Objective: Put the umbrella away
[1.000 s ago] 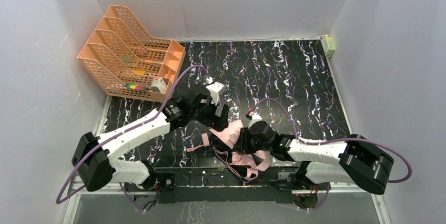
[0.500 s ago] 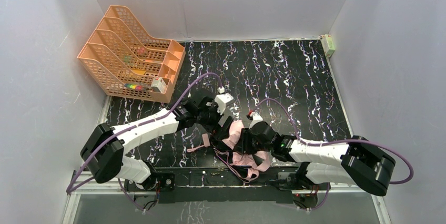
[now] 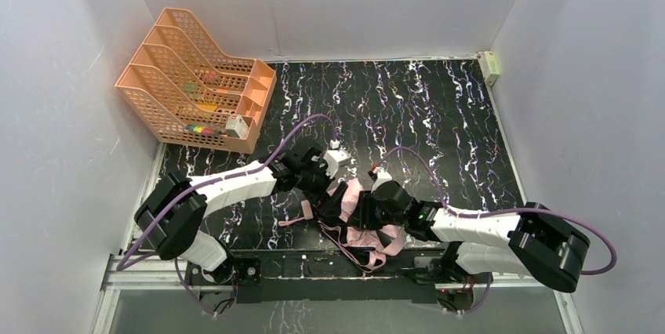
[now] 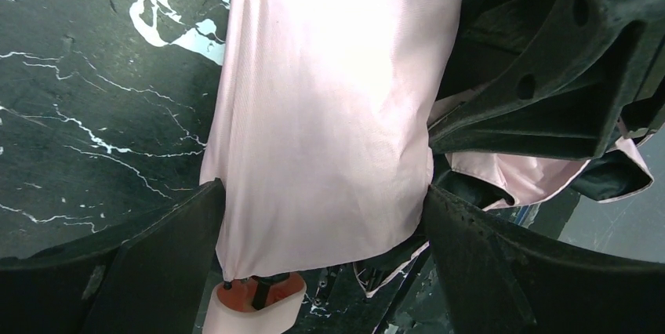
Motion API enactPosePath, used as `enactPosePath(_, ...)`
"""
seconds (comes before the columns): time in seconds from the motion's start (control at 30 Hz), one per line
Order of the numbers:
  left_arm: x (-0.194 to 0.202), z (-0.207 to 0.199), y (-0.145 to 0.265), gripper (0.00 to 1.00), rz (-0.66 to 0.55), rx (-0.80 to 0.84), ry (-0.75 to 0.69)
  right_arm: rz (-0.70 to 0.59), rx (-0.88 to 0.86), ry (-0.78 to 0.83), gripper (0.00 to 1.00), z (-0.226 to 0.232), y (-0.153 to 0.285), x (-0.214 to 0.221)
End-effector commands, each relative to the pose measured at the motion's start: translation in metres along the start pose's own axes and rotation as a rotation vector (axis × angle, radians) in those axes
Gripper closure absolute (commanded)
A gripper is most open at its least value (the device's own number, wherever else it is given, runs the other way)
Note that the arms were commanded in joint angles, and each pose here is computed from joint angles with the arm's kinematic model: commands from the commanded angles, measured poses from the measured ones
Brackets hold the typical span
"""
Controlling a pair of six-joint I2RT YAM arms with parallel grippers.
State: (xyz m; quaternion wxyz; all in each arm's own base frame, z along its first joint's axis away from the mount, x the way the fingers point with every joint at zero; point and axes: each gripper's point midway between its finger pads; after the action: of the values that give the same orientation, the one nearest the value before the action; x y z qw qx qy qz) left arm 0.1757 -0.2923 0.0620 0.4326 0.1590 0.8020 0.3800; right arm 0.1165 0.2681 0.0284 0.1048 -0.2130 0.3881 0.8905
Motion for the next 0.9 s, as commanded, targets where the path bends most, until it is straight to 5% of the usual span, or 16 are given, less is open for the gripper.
enactPosePath(0.0, 0.019, -0.007, -0.003, 0.05, 0.039, 0.062, 0.017, 0.130, 0.178, 0.004, 0.57, -0.052, 0.008, 0.038)
enactPosePath(0.4, 0.041, -0.010, -0.003, 0.02, 0.091, 0.057, 0.048, 0.128, 0.173, -0.001, 0.55, -0.051, 0.006, 0.038)
enactPosePath(0.67, -0.015, 0.011, 0.026, 0.02, -0.079, -0.079, 0.015, 0.140, 0.167, 0.001, 0.54, -0.050, 0.005, 0.040)
enactPosePath(0.87, -0.018, 0.019, 0.028, 0.02, -0.053, -0.061, 0.036, 0.142, 0.167, 0.001, 0.54, -0.050, 0.005, 0.041)
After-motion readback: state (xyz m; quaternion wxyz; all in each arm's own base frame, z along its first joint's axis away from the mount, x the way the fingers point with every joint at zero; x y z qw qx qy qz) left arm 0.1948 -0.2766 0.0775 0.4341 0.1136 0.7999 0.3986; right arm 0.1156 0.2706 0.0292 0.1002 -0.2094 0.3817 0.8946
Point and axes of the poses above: each gripper's point midway between its finger pads, its own y axis back along the fingers, its own z axis along the line the jaws close on, x = y × z, and after that the axes turned 1 degree about -y, right-handed
